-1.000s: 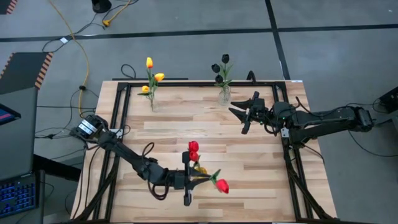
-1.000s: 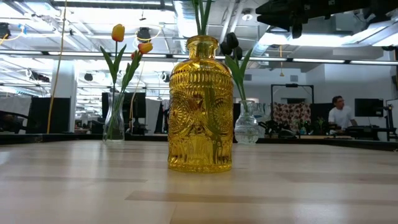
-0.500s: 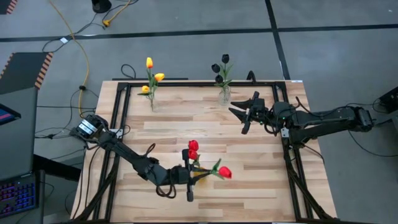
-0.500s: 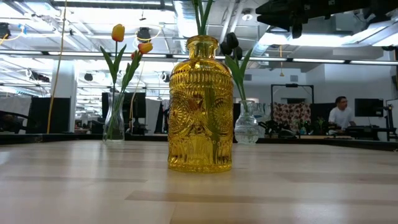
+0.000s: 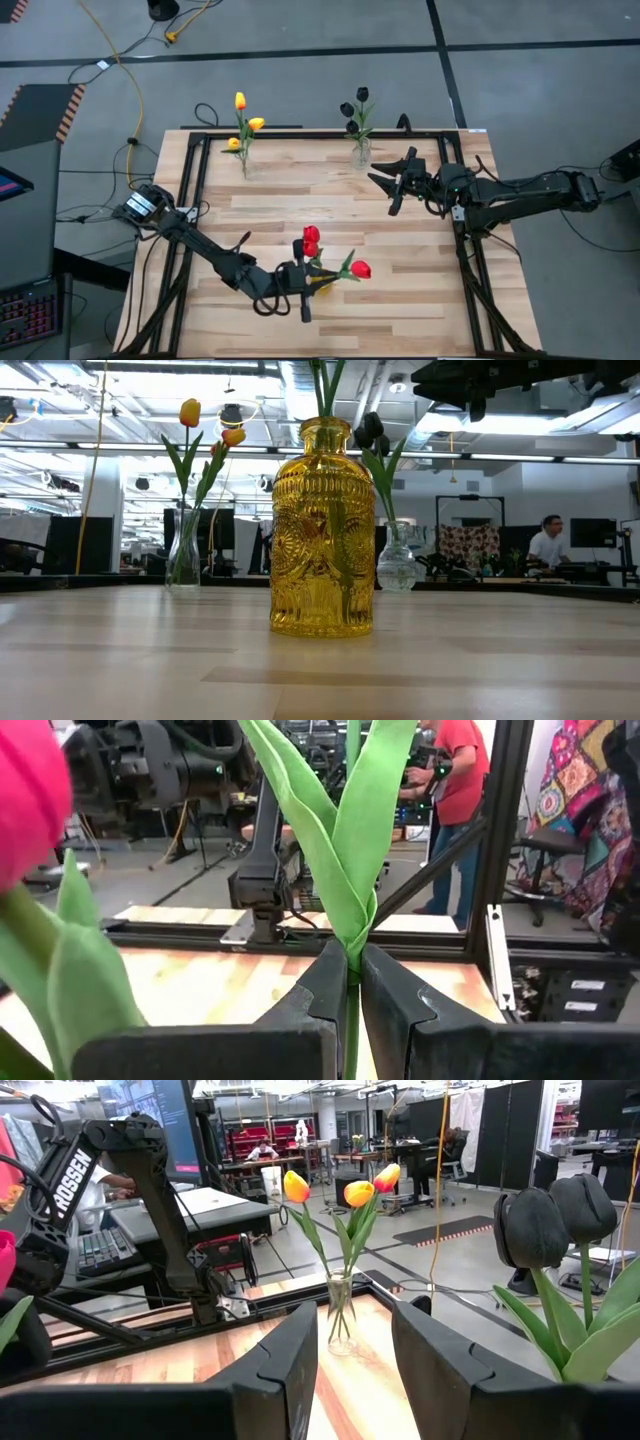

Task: Sort flowers into vase by color
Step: Put the red flower into the yellow vase, then return to Home Position

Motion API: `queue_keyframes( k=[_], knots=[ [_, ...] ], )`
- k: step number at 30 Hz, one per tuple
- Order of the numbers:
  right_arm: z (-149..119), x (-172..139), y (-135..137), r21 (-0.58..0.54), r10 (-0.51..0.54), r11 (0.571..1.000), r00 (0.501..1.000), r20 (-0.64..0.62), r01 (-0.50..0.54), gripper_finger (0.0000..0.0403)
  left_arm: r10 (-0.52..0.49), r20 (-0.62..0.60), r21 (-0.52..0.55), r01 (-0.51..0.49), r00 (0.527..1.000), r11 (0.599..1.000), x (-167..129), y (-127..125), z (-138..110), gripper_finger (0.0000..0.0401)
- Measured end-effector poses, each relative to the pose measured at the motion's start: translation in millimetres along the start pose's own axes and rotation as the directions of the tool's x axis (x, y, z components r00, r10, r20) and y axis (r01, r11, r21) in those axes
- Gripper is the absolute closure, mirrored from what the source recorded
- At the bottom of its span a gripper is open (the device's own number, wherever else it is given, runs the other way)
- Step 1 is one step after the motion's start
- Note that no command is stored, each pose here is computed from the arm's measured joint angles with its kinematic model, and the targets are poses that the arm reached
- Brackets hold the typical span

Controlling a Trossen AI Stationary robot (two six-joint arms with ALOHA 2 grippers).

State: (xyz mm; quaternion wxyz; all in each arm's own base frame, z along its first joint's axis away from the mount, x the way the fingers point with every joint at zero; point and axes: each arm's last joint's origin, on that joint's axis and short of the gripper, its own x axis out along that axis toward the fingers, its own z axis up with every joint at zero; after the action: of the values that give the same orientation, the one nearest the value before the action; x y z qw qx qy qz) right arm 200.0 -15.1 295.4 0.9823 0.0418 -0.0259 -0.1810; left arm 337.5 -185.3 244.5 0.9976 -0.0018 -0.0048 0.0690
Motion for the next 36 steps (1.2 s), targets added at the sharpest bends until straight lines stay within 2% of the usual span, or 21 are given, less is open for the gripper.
queue_keyframes(
  k=[9, 18, 23, 28, 36],
  knots=[
    [0, 0, 0, 0.000, 0.000, 1.000, 1.000, 0.000, 0.000, 0.0246, -0.002, -0.009, -0.035, 0.001, 1.000, 0.999, 0, 0, -1, 0.0381],
    [0, 0, 0, 0.000, 0.000, 1.000, 1.000, 0.000, 0.000, 0.0246, 0.017, -0.009, 0.013, -0.017, 1.000, 1.000, 0, 1, -1, 0.0307],
    [0, 0, 0, 0.000, 0.000, 1.000, 1.000, 0.000, 0.000, 0.0246, 0.028, -0.006, 0.027, -0.028, 1.000, 0.999, -3, 0, 2, 0.0281],
    [0, 0, 0, 0.000, 0.000, 1.000, 1.000, 0.000, 0.000, 0.0246, 0.001, 0.002, 0.081, -0.001, 1.000, 0.997, -12, -8, 7, 0.0275],
    [3, -2, 0, 0.006, 0.001, 1.000, 1.000, 0.018, -0.001, 0.0246, -0.047, 0.044, 0.099, 0.042, 0.998, 0.994, -39, -20, 34, 0.0275]
  ],
)
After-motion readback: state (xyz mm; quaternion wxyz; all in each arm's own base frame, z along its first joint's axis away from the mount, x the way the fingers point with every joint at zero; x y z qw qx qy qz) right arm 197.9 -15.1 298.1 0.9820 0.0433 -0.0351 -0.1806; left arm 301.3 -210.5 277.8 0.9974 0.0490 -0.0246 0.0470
